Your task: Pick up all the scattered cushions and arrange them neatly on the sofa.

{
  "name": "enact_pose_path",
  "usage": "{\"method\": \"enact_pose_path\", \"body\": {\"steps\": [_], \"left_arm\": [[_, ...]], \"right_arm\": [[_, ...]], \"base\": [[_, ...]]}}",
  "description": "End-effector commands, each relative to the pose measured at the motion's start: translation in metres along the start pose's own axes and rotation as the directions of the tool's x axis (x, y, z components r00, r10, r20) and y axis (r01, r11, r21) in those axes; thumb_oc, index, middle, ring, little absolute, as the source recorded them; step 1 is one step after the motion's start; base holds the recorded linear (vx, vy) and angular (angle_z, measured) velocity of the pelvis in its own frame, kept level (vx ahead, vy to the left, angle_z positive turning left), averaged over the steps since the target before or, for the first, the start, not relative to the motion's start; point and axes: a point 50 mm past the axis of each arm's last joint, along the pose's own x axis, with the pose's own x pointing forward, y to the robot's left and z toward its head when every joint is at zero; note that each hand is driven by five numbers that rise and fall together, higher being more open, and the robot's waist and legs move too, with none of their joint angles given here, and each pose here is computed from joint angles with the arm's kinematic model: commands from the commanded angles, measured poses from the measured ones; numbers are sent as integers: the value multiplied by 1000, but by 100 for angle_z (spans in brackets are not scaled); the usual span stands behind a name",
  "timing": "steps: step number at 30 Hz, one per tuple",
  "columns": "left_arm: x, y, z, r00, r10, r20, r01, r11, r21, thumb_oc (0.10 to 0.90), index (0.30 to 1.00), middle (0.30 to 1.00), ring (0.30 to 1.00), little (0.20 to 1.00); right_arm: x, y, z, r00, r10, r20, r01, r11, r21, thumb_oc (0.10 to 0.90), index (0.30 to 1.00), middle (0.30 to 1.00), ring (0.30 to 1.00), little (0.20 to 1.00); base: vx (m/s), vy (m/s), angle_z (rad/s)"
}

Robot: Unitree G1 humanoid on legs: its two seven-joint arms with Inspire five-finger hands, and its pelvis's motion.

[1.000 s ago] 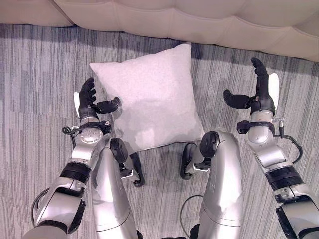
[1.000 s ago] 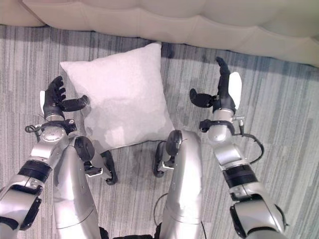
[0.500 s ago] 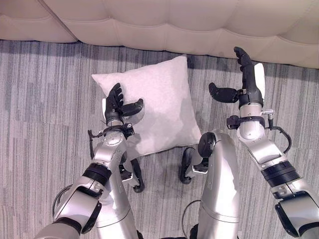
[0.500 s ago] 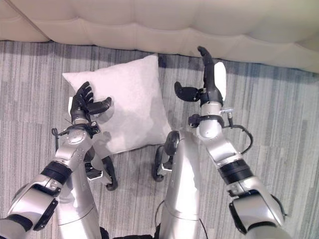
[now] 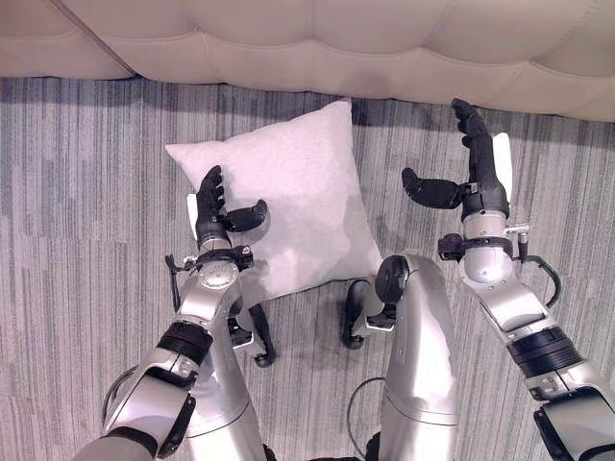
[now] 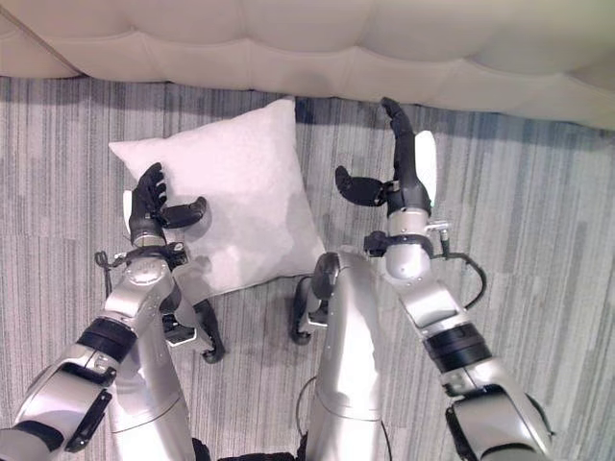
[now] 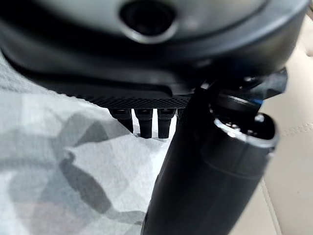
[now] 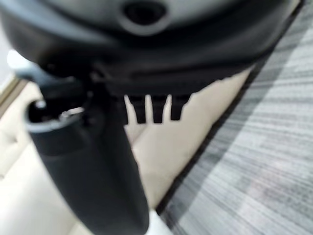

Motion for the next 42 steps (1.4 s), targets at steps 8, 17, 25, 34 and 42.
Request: {"method": "enact_pose_path", "body": {"steps": [8,17,25,34,42], "left_arm": [[-53,28,-104,952,50,-302,36,961,272,400,300,300,300,300],[-42,26,-85,967,48,-250,-7,987,163,400,300,300,300,300],[-32,22,-59,984,49,-169,-46,999,23,400,300,300,300,300],[-5,-17,73,965,-33,259,108,954,-279,400,300,300,300,300],[-17,-37,148,846,-98,525,292,908,-302,400,300,300,300,300]], "right_arm": [[4,-26,70,939,-116,324,59,982,182,800,900,900,900,900],[8,-27,70,940,-172,295,101,966,239,800,900,900,900,900],[10,-24,68,941,-191,278,121,961,248,800,900,900,900,900],[35,-35,92,901,-298,316,199,930,309,800,900,900,900,900],[44,-36,80,909,-320,265,241,926,291,800,900,900,900,900]], "base": [[-16,-13,-2],[29,1,-6],[4,1,-1],[-131,-1,0],[-223,24,5]]}}
